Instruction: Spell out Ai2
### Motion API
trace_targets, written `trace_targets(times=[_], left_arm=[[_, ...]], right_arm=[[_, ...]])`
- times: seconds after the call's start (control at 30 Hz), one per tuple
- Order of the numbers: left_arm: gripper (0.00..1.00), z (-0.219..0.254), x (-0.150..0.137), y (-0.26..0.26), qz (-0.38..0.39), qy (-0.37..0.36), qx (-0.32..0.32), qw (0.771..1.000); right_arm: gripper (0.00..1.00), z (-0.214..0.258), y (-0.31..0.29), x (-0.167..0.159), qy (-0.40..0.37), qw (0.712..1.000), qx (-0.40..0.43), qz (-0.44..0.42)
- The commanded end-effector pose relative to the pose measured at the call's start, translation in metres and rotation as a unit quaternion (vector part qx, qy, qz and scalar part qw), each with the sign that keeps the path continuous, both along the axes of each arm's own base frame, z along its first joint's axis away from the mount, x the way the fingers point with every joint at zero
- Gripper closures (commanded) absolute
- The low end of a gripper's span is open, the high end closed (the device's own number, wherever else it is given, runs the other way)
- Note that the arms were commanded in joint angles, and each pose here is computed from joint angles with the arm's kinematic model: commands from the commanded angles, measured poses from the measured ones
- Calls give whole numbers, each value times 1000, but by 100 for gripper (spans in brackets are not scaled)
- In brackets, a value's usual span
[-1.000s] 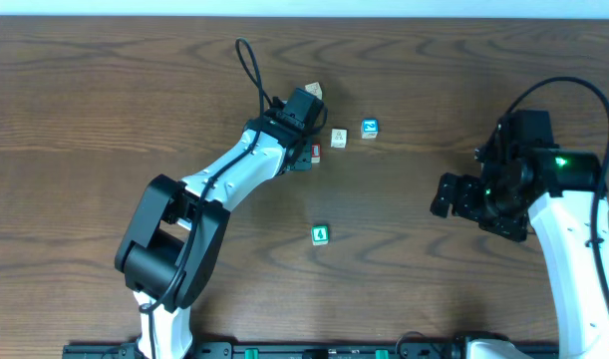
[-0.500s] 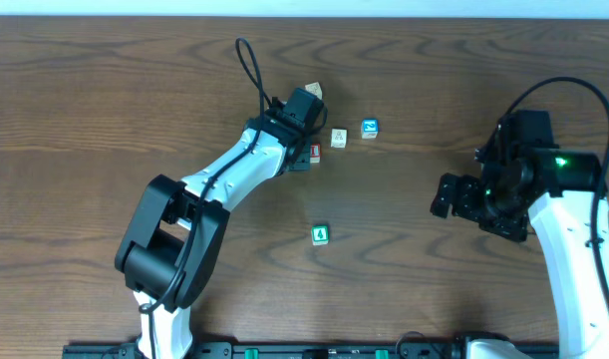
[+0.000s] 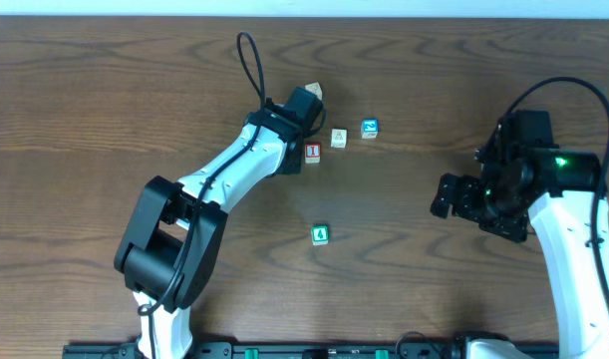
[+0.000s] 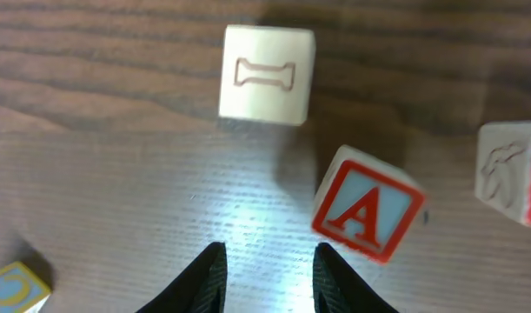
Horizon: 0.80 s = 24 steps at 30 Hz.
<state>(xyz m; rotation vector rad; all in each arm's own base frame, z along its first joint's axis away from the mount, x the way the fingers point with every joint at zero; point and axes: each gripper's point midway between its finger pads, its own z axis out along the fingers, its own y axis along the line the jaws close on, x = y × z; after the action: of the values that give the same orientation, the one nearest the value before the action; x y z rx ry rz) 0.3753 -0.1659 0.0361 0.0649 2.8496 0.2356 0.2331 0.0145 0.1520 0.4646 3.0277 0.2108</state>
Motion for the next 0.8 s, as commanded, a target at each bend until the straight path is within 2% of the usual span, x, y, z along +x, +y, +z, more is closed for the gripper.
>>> trace_targets(times=[0.0, 0.2, 0.47, 0.77], left_arm=[[66, 14, 0, 0, -1, -4, -5, 1000], [66, 6, -20, -13, -11, 47, -47, 998], [63, -9, -16, -16, -17, 29, -56, 998], [62, -7, -5, -11, -21, 3, -37, 999]], right_arm=[[1, 0, -1, -1, 1, 1000, 3, -9], [1, 0, -1, -1, 2, 1000, 3, -10], [1, 0, -1, -1, 3, 1000, 3, -10], [1, 0, -1, -1, 2, 1000, 3, -10]])
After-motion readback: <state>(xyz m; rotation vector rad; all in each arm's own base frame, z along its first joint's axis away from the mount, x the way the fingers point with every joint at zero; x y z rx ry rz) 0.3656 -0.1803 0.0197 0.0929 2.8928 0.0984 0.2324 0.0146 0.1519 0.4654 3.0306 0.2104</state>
